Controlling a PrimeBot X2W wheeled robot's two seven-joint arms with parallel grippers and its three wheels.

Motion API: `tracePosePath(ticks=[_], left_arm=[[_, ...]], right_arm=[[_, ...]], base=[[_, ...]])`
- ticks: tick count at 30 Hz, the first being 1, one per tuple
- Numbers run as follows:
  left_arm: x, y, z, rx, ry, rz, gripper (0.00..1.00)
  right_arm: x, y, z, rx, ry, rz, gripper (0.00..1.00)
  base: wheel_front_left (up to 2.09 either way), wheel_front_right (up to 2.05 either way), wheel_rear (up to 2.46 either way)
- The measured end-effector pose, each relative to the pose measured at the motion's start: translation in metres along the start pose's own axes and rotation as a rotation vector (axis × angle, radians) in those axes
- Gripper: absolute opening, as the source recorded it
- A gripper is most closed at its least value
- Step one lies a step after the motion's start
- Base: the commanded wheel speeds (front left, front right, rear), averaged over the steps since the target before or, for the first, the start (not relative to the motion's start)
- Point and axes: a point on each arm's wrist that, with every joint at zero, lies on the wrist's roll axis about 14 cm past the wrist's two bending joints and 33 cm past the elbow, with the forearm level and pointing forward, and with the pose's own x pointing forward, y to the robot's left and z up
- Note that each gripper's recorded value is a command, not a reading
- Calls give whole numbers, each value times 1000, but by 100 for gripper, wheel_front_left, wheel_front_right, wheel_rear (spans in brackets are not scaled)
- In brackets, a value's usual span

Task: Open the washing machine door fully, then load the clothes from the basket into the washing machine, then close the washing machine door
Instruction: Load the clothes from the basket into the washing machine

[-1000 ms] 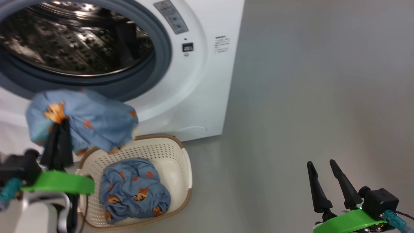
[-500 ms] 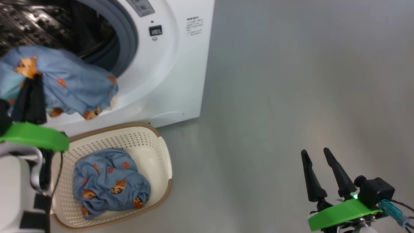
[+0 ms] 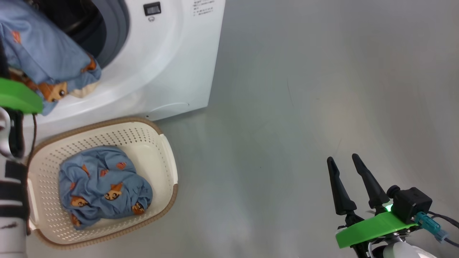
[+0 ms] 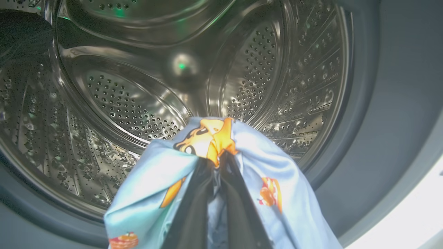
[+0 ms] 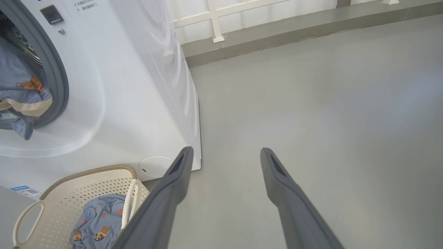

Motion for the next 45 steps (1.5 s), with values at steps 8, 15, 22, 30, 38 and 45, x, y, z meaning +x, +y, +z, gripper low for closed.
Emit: tracePosePath(ticks=[8, 15, 22, 30, 38, 45], left_arm=[[22, 9, -11, 28, 19, 35, 0], [36, 13, -3, 46, -1, 52, 0], [48, 14, -3, 78, 1, 59, 0], [63, 20, -5, 93, -11, 72, 0], [77, 25, -6, 116, -24, 75, 0], [90, 32, -18, 126, -5, 83, 0]], right_arm=[[7, 0, -9, -10, 25, 1, 100], [7, -1, -15, -21, 45, 0, 100], [7, 3, -21, -23, 64, 11, 100], [6, -3, -31, -31, 94, -9, 100], [6, -7, -39, -38, 120, -20, 100], [6, -11, -50, -45, 153, -34, 100]], base=[[0, 0, 0], [0, 0, 0], [0, 0, 0], [0, 0, 0], [0, 0, 0], [0, 0, 0]])
